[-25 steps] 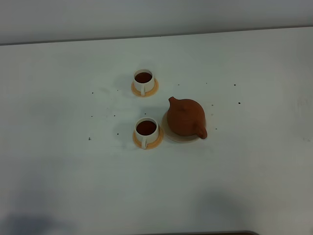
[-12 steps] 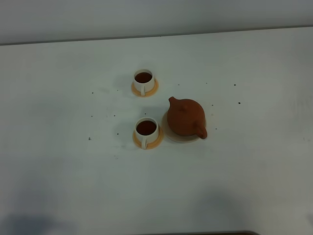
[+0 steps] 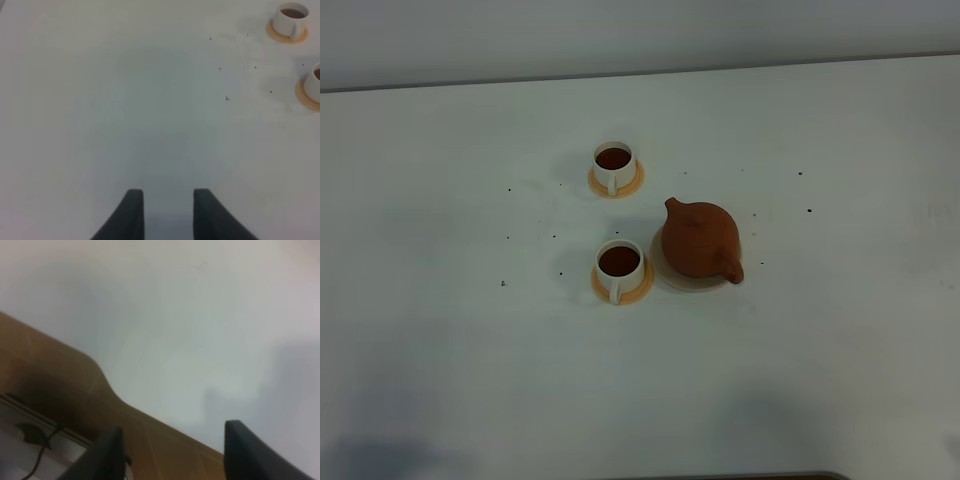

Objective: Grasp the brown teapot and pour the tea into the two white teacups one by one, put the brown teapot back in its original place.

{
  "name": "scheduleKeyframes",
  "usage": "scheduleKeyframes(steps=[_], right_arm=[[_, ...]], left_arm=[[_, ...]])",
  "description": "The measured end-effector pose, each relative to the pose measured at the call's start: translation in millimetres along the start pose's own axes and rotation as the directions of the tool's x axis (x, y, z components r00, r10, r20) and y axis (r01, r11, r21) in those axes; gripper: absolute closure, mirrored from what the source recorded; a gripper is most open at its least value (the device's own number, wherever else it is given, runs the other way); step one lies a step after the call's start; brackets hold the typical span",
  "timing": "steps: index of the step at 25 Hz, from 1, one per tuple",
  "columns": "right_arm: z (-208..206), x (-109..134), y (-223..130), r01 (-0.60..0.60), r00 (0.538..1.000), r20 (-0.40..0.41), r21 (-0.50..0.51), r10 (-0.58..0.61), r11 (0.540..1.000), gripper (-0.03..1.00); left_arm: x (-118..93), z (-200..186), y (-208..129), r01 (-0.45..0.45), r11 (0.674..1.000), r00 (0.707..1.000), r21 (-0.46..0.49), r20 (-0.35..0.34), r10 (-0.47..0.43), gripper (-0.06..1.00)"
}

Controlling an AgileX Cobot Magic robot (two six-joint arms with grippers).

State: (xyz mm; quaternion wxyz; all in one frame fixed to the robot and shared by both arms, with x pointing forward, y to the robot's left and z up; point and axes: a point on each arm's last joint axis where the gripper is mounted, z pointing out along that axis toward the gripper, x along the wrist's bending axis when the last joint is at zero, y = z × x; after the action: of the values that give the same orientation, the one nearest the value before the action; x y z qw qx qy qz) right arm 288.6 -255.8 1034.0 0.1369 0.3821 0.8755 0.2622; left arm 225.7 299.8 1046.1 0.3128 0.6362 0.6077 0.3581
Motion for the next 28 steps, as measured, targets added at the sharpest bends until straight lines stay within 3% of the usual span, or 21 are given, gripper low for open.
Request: scheduleKeyframes(steps=[4,8,18,24,28], right_arm=[[0,-3,0,-0.034,0.999,0.023,0.001,0.034,0.999,0.53],[0,-11,-1,-0.141,0.985,0.096,-0.001,0.141,0.99,0.53],[-4,-32,-8,-0.4,0.876,0.275,-0.04,0.395,0.916,0.53],[-8,-33,-11,-0.431,0.851,0.299,-0.073,0.431,0.9,0.53],[-17,-30,-16,-0.43,0.835,0.311,-0.149,0.455,0.891,0.53]], left_arm=[[0,0,0,0.001,1.0,1.0,0.0,0.0,-0.001,0.7],[0,0,0,0.001,1.0,1.0,0.0,0.0,-0.001,0.7],[0,0,0,0.001,1.0,1.0,0.0,0.0,-0.001,0.7],[0,0,0,0.001,1.0,1.0,0.0,0.0,-0.001,0.7],[0,0,0,0.001,1.0,1.0,-0.001,0.0,-0.001,0.7]])
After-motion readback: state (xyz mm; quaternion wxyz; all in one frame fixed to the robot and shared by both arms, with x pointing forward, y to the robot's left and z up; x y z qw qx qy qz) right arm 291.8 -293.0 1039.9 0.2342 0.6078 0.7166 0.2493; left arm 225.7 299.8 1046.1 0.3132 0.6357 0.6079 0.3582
